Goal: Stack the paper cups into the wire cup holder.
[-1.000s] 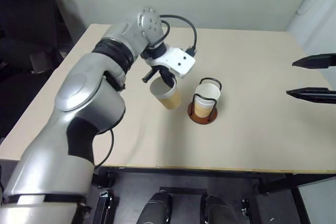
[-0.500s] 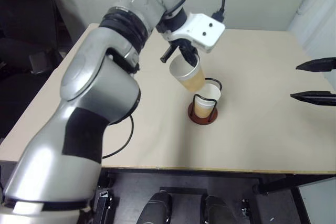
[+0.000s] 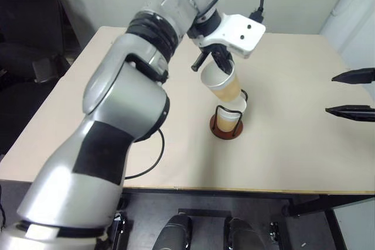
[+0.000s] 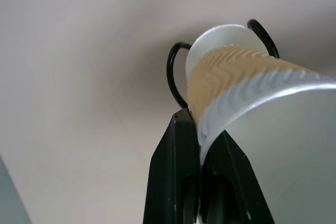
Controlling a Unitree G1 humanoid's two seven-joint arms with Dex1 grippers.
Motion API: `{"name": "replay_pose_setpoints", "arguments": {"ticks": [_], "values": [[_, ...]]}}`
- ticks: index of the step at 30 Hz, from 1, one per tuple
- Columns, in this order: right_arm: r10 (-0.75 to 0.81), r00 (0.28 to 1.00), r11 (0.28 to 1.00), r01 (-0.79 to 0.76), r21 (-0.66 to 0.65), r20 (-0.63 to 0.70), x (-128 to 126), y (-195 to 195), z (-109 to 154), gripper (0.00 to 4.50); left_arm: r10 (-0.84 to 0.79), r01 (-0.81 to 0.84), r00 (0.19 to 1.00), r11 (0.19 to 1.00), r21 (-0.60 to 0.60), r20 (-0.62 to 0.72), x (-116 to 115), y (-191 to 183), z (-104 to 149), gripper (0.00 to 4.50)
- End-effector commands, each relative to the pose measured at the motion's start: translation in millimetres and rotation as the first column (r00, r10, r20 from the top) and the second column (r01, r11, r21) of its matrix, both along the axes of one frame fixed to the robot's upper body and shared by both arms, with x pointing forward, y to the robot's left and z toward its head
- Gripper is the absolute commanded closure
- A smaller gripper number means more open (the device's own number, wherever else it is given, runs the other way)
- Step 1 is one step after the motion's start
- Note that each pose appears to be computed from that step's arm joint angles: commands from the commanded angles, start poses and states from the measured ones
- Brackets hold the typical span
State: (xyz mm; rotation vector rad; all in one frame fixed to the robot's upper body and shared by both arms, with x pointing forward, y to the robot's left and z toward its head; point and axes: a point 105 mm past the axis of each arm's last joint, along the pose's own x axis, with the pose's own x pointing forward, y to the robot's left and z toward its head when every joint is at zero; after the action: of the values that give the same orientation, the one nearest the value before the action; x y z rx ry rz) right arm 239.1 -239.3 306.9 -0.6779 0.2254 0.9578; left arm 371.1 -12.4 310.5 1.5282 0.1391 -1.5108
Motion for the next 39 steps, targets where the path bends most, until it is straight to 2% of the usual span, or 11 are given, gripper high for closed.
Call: {"name": "replay_pose_setpoints", "arguments": {"ticks": [1,10,19,34,39], "values": [[-0.010,0.998,1.000,0.011,-0.015,0.067,-5.9,0.5,13.9,0.91,-0.006,0.006,1.000,1.000,-0.013,0.030,0.6,-3.0,3.8,4.49],[-0.010,0.998,1.000,0.011,-0.010,0.068,-7.9,2.5,12.9,0.91,-0.009,0.010,0.999,1.000,-0.019,0.041,4.2,-8.2,-7.0,4.49],[-0.022,0.998,1.000,0.023,-0.016,0.067,-10.0,0.9,12.1,0.91,-0.023,0.025,0.999,0.999,-0.039,0.046,2.3,-15.6,-6.0,4.49],[-0.026,0.998,0.999,0.027,-0.019,0.052,-10.2,2.1,8.8,0.91,-0.044,0.042,0.998,0.998,0.053,0.042,4.4,-17.5,-31.5,4.49],[-0.032,0.998,0.999,0.033,-0.022,0.048,-11.1,2.4,8.3,0.91,-0.045,0.045,0.995,0.999,0.009,0.086,6.3,-29.0,-31.3,4.49]]}}
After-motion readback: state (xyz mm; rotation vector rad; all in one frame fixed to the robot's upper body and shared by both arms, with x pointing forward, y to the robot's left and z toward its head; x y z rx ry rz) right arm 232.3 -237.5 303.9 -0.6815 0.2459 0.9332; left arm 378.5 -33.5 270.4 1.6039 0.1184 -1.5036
